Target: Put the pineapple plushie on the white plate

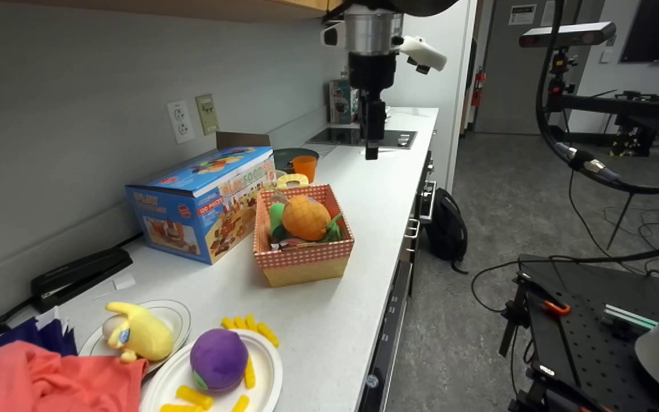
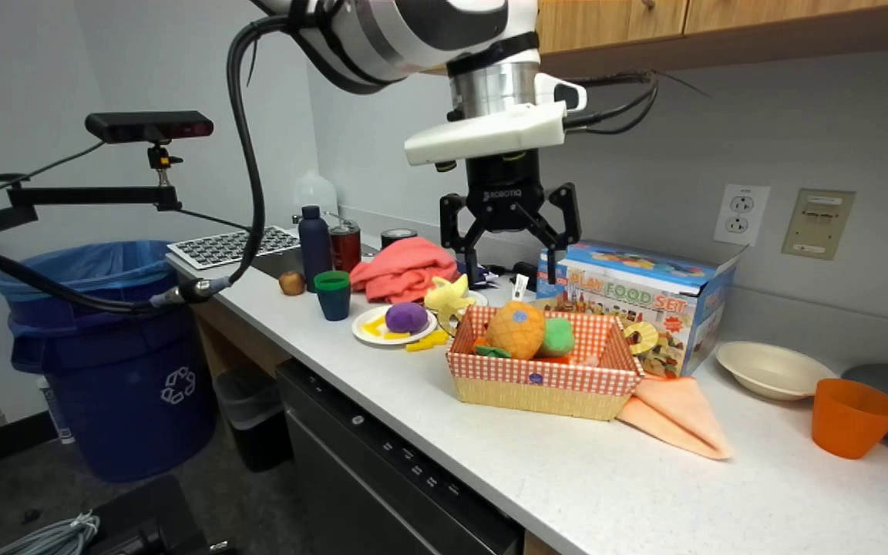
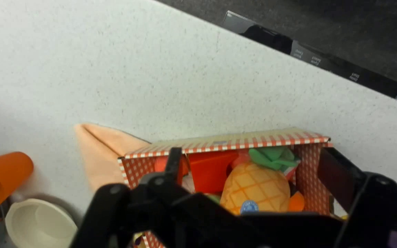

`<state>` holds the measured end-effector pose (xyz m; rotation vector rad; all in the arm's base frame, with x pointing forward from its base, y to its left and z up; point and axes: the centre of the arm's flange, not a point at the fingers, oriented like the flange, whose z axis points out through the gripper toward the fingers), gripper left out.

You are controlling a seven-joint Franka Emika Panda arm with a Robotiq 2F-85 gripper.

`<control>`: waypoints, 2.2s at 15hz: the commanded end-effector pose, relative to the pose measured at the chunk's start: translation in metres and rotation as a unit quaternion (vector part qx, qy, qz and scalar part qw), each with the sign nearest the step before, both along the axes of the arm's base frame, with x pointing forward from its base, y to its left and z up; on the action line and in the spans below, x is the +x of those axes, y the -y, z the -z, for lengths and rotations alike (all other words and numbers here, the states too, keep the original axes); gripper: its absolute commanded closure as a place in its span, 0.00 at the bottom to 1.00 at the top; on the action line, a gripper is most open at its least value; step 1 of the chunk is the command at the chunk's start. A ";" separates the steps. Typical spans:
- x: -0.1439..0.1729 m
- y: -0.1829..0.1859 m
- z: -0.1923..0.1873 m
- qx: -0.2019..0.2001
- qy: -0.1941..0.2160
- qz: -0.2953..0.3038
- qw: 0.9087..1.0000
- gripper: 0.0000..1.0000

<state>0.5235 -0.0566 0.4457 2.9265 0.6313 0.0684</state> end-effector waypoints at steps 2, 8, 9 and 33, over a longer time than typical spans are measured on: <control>0.066 -0.022 0.012 0.015 0.040 -0.004 0.999 0.00; 0.115 -0.044 0.058 0.034 0.067 0.002 0.997 0.00; 0.121 -0.047 0.066 0.037 0.068 0.005 0.997 0.00; 0.113 -0.060 0.090 0.001 0.046 0.063 0.997 0.77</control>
